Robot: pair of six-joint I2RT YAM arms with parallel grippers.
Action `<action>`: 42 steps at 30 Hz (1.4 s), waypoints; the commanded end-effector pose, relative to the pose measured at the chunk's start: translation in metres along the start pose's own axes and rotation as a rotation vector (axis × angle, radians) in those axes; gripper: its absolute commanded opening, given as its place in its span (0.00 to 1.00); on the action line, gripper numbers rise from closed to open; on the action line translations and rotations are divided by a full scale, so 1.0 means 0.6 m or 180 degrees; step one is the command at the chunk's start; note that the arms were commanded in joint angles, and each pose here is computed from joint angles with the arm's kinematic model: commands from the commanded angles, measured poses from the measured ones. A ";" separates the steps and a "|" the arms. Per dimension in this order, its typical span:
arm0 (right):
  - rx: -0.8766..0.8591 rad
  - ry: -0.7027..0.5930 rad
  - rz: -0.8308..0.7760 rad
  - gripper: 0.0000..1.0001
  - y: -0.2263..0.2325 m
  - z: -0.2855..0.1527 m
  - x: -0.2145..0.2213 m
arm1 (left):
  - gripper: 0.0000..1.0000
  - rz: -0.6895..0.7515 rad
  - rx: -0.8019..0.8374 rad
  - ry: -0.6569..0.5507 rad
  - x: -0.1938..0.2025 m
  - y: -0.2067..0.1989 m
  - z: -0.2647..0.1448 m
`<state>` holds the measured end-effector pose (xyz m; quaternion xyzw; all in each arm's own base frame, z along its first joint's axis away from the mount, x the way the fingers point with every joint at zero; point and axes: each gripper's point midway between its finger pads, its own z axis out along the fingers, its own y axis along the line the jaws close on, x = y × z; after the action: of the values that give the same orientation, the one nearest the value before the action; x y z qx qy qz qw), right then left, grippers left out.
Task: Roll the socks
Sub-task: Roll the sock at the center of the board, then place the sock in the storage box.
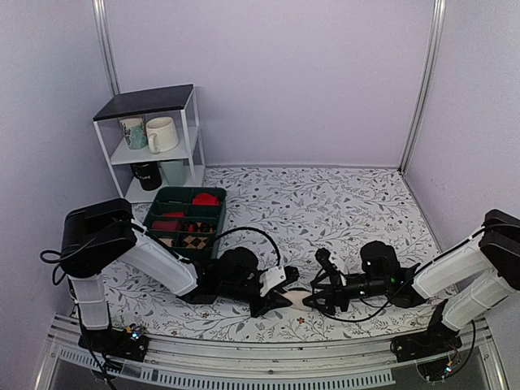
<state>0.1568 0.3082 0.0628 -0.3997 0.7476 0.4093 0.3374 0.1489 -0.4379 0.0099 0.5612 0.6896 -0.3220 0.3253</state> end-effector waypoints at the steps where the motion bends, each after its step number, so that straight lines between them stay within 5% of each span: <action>1: -0.0208 -0.0007 0.0293 0.77 0.012 0.019 -0.002 | 0.00 -0.0565 0.0211 0.1749 0.279 -0.046 -0.040; 19: -0.0322 0.0300 0.0717 0.79 0.003 0.054 0.049 | 0.00 -0.0574 0.0205 0.1787 0.287 -0.045 -0.040; 24: -0.0447 0.0420 0.0776 0.67 0.018 0.052 0.069 | 0.00 -0.0579 0.0201 0.1789 0.288 -0.046 -0.040; 31: -0.0489 0.0494 0.0829 0.31 0.019 0.063 0.074 | 0.00 -0.0592 0.0189 0.1781 0.288 -0.045 -0.039; 37: -0.0314 0.0482 0.0877 0.10 0.000 0.076 0.069 | 0.01 -0.0502 0.0059 0.1613 0.260 -0.030 -0.037; 42: -0.0265 0.0456 0.0882 0.02 -0.005 0.074 0.059 | 0.32 -0.0256 -0.0256 0.1222 0.179 0.000 -0.053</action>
<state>0.1517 0.3360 0.0271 -0.3427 0.7792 0.4725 0.2285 0.1531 -0.4345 0.0159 0.5502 0.6972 -0.3154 0.3343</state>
